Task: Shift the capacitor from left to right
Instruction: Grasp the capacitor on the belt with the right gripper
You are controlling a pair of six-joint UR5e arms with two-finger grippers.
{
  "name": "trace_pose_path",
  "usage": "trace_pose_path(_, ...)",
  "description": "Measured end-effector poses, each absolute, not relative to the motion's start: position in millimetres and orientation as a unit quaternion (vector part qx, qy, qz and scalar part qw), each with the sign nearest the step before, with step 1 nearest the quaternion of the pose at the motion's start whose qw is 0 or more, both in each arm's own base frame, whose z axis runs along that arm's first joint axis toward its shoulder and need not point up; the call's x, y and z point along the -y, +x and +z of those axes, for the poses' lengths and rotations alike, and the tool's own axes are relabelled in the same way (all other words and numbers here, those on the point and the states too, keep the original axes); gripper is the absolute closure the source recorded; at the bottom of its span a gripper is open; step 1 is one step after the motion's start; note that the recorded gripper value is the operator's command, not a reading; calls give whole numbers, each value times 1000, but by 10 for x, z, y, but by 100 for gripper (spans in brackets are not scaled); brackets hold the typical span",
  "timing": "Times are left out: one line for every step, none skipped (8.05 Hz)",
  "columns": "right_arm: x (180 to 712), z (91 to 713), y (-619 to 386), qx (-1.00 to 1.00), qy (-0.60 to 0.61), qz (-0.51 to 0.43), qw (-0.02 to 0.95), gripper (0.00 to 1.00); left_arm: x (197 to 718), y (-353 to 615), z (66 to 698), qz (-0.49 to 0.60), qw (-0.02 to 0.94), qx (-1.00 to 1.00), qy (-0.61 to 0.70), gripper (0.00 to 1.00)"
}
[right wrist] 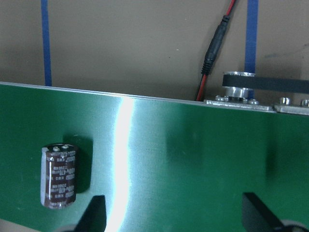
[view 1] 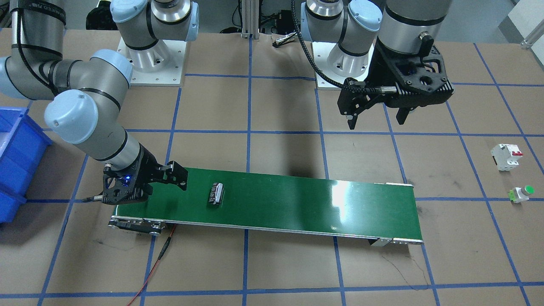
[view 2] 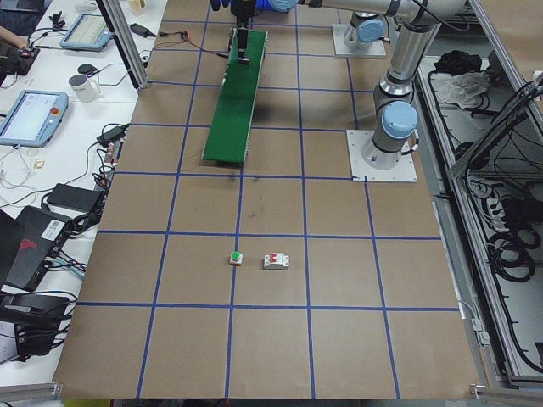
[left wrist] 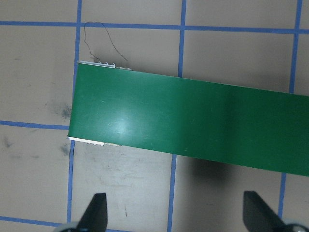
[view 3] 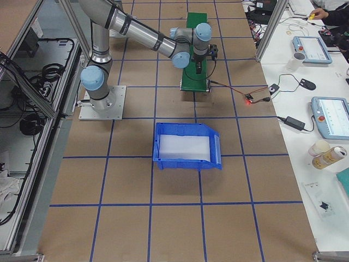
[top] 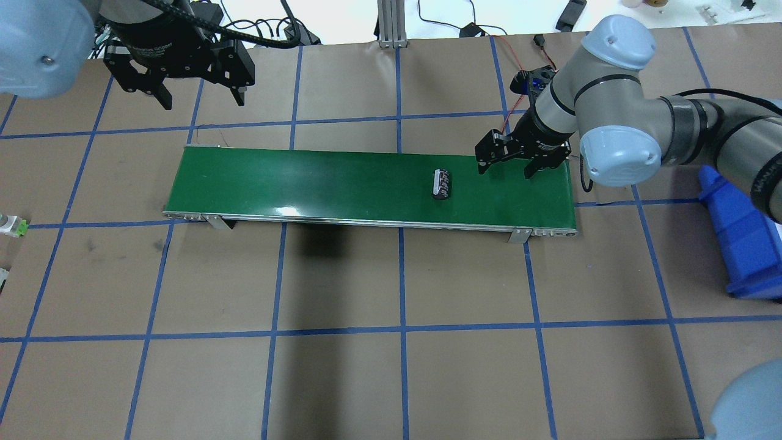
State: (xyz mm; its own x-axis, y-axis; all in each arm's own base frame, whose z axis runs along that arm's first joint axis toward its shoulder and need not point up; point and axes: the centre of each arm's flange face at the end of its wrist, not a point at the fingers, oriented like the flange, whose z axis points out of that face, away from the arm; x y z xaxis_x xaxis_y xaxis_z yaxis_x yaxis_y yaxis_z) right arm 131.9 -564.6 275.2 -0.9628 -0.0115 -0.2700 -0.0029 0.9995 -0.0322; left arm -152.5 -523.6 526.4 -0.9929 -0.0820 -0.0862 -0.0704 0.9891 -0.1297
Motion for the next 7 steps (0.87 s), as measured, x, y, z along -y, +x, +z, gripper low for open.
trace_pose_path(5645,2750,1317,-991,-3,-15,135,0,5225,-1522,5292,-66,46,-996,-38,0)
trace_pose_path(5644,2749,1317,-991,-2,-15,134,0,5221,-1516,5301,-67,47,-996,-38,0)
trace_pose_path(5644,2740,1317,-991,-2,-14,134,0,5223,-1514,5294,-66,47,-996,-38,0)
trace_pose_path(5646,2725,1315,-991,-1,-12,132,1,5225,-1512,5276,-64,48,-996,-38,0)
trace_pose_path(5650,2704,1310,-991,-1,-11,131,1,5225,-1511,5272,-64,48,-996,-38,0)
trace_pose_path(5654,2684,1309,-991,-1,-9,130,1,5229,-1511,5261,-63,48,-996,-38,0)
trace_pose_path(5659,2654,1307,-992,-1,-6,129,1,5231,-1511,5260,-63,48,-996,-38,0)
